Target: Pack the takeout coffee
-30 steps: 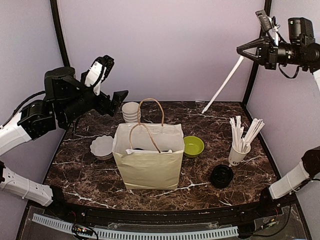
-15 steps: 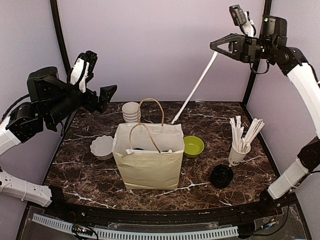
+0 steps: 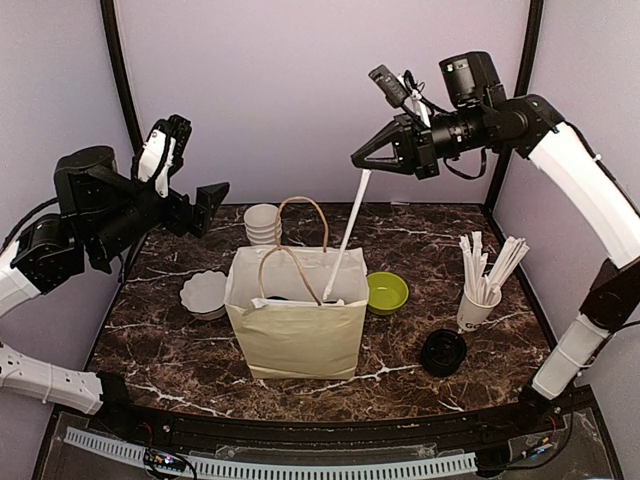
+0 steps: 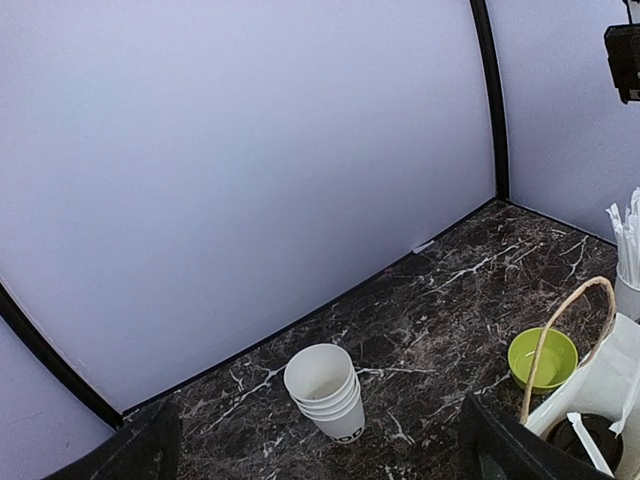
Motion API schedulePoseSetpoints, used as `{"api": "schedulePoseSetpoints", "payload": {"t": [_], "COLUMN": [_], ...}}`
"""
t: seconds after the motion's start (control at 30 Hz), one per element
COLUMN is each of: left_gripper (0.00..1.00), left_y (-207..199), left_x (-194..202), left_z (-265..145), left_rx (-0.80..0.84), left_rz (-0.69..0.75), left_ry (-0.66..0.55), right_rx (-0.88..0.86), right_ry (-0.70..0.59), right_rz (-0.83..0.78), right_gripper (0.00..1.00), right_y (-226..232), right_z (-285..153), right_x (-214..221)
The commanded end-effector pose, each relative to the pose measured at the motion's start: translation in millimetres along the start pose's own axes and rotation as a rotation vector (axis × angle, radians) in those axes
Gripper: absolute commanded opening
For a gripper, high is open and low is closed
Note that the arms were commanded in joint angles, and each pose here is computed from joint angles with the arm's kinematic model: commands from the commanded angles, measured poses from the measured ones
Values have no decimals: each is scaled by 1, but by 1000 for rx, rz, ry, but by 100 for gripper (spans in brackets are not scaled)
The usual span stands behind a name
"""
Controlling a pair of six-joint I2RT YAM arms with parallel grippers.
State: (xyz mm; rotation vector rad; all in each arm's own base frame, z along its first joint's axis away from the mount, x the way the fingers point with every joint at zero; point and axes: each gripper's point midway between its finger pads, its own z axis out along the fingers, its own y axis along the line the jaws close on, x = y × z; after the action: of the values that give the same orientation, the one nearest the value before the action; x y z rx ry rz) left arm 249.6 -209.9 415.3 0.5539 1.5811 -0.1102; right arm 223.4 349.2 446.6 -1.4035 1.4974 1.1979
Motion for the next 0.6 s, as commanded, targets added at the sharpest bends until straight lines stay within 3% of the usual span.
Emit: {"api": "schedulePoseSetpoints", "payload": {"t": [0.0,0.1,0.23,0.4,0.43,0.5,0.57], "left_gripper": [99,99,99,99,99,99,99], "left_y": [6,5,5,5,5,0,-12], "left_x": [5,8,10,11,11,13,13], "left_z": [-7,-7,-7,-7,-6,-2,0], "left_rx": [-14,-14,-13,-18,-17,-5,57], "left_rz": [-18,-10,3,4,4,13,24], "left_ry": [-3,6,18,17,16,22,31], "right_rx": [114,176,118,40,30,4,5], "right_ry": [139,248,366,366,343,298,273], "right_rz": [-137,-219,-241,-267,-276,-280,-294], "right_gripper": [0,0,0,2,11,43,57], "right_y": [6,9,21,38,41,46,47], "right_z": [2,11,49,105,111,118,115], "right_x": [22,43,72,62,54,39,28]}}
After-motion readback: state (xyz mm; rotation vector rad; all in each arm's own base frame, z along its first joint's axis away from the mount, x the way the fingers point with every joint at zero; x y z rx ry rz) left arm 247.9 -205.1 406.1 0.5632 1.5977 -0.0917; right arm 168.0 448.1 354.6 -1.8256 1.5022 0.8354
